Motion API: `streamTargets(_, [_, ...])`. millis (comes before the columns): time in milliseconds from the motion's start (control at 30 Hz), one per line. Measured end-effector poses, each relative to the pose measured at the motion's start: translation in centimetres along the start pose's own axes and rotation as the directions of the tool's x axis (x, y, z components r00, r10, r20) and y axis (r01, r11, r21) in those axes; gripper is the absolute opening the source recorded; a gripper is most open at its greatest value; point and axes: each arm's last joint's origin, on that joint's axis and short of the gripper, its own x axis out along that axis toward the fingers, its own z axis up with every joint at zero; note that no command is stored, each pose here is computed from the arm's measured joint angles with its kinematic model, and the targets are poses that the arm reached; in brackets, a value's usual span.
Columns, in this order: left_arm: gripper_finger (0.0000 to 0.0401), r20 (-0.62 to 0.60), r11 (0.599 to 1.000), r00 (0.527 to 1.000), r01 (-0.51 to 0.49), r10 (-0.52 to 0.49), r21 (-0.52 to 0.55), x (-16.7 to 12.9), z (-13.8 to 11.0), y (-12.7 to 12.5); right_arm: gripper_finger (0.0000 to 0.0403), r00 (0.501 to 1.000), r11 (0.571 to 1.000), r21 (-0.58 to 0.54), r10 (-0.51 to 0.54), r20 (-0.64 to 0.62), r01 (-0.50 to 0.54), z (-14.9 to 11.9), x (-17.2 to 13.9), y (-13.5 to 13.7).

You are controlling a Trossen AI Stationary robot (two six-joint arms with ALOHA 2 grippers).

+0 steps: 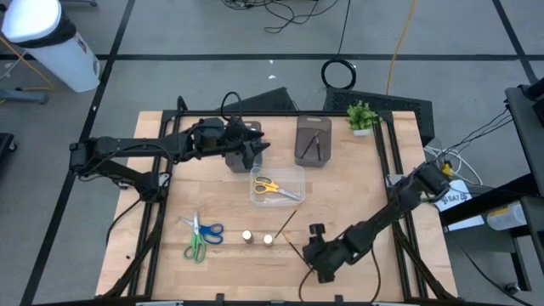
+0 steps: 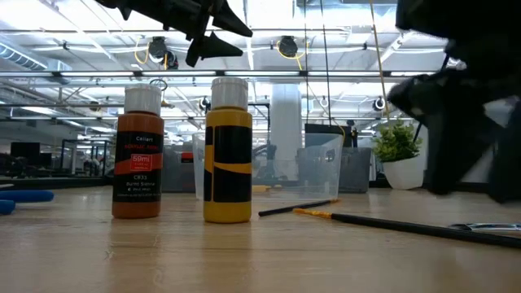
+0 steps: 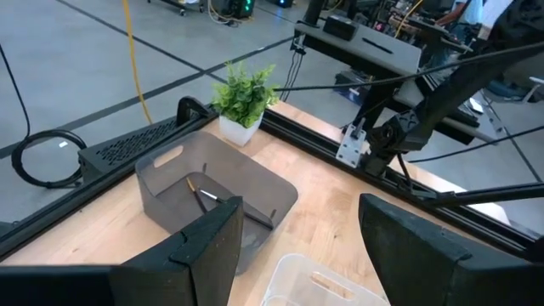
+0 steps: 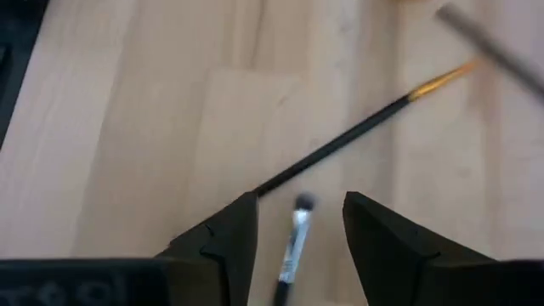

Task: Pick & Place Paint Supplies
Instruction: Put the black and silver brush into the right black bin

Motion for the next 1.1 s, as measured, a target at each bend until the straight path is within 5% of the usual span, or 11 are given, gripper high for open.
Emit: streamTargets(1100, [0.0244, -0.003, 0.999, 1.000, 0.018, -0.018, 0.035, 0.0, -0.2, -0.5, 0.0005, 0.989, 0.998, 0.010, -0.054, -0.139, 0.055, -2.8, 1.9, -2.6])
